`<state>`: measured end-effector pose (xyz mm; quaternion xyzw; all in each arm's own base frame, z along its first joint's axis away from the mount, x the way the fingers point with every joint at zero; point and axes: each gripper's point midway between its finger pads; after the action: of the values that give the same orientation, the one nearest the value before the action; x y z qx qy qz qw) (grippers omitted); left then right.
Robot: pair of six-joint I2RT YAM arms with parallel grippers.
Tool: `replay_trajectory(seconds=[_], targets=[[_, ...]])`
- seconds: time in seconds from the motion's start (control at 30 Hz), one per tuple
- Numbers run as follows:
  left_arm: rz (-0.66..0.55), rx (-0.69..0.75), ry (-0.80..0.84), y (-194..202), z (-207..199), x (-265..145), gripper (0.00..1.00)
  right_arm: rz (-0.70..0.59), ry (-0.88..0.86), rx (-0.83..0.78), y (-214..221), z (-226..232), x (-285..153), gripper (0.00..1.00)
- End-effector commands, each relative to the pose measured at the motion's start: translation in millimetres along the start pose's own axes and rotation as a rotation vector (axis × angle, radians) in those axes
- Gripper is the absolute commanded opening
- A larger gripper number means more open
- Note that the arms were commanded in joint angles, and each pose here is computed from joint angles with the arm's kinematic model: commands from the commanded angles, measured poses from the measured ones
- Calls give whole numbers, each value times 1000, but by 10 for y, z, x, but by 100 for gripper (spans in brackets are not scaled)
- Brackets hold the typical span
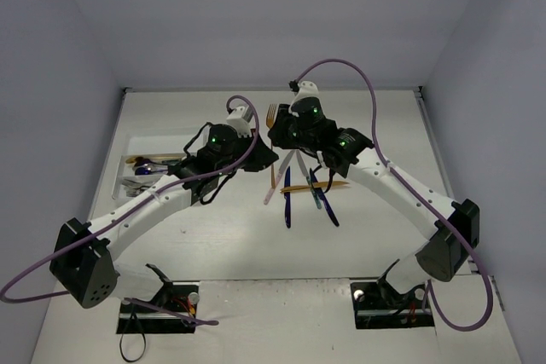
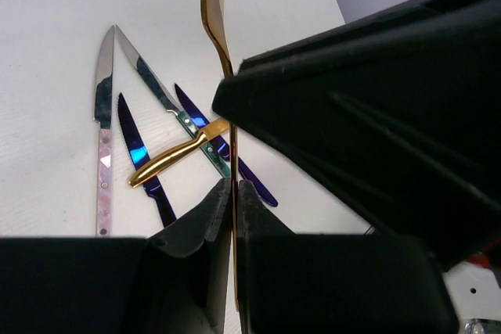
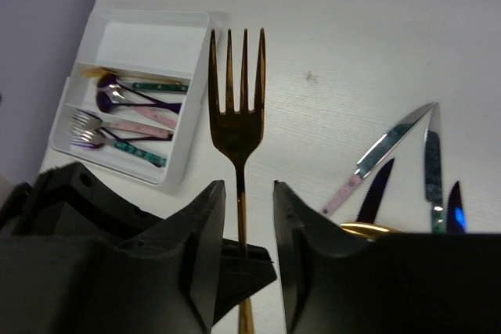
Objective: Sort the eating utensils into containers
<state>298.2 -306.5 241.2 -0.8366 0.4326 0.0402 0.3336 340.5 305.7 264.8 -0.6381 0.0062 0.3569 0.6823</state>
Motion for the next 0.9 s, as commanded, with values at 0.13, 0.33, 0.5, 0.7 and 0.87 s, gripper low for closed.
replay_trajectory(seconds=[0.13, 0.33, 0.5, 0.7, 0.87], targets=[[-125, -61, 68, -244, -187, -96, 0, -121, 59, -21, -277, -163, -232, 59], [-190, -174, -33, -296, 151, -153, 0, -148, 145, 7, -238, -642, -476, 73], [-318, -341, -124, -524, 542, -364, 0, -148, 269, 36, -23, -1306, -756, 87], [-555, -612, -223, -938, 1334, -797, 0, -135, 351, 14, 137, -1617, -1073, 99], [-786, -854, -293, -1095, 1878, -1208, 0, -137, 353, -7, 176, -1644, -1169, 100]])
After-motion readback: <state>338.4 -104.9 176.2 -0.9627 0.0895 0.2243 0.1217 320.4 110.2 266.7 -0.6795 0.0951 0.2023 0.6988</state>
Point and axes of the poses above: each gripper's point midway between its finger pads, its own x axis out along the fingers, its own z axis along the line the jaws close on, y = z × x, and after that the axes turned 15 degrees about -x, right-handed
